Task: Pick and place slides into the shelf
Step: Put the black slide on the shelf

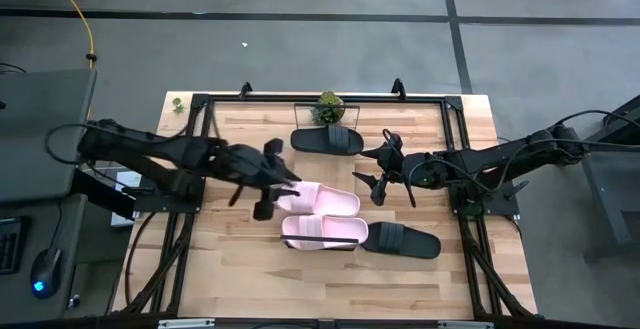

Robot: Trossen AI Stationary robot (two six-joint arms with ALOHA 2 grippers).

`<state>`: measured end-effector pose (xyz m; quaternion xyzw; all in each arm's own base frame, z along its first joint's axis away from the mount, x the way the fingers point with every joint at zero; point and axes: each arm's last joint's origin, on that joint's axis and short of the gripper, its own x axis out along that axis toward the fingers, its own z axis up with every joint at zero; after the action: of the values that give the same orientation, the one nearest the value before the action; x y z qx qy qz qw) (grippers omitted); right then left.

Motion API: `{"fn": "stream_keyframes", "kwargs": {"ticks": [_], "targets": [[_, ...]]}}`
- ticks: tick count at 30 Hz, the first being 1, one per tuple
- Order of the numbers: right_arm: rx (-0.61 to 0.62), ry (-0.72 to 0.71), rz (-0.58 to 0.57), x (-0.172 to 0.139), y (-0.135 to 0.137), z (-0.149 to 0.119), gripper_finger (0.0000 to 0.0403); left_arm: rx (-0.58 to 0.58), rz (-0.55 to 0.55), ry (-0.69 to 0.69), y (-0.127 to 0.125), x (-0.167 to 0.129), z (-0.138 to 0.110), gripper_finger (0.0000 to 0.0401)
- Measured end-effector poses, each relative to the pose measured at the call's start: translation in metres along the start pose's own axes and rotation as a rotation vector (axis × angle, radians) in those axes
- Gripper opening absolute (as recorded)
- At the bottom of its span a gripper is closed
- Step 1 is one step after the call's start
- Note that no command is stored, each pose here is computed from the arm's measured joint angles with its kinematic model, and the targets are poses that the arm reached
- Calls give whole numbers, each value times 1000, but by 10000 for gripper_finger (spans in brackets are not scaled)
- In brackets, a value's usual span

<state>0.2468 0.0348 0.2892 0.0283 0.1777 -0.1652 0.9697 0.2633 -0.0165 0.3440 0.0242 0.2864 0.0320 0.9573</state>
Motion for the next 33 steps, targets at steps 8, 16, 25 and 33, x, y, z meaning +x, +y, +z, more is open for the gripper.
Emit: {"fn": "stream_keyframes", "kwargs": {"ticks": [8,16,25,33], "targets": [[1,-2,2,0,0,0,275,-8,43,-105,5,-40,-33,118],[50,-7,10,0,1,1,275,-125,21,-356,11,-78,-62,117],[143,15,92,0,3,0,275,-222,-11,-367,12,-84,-89,117],[142,32,172,-6,16,-2,275,-244,-15,-326,11,-75,-97,117]]}}
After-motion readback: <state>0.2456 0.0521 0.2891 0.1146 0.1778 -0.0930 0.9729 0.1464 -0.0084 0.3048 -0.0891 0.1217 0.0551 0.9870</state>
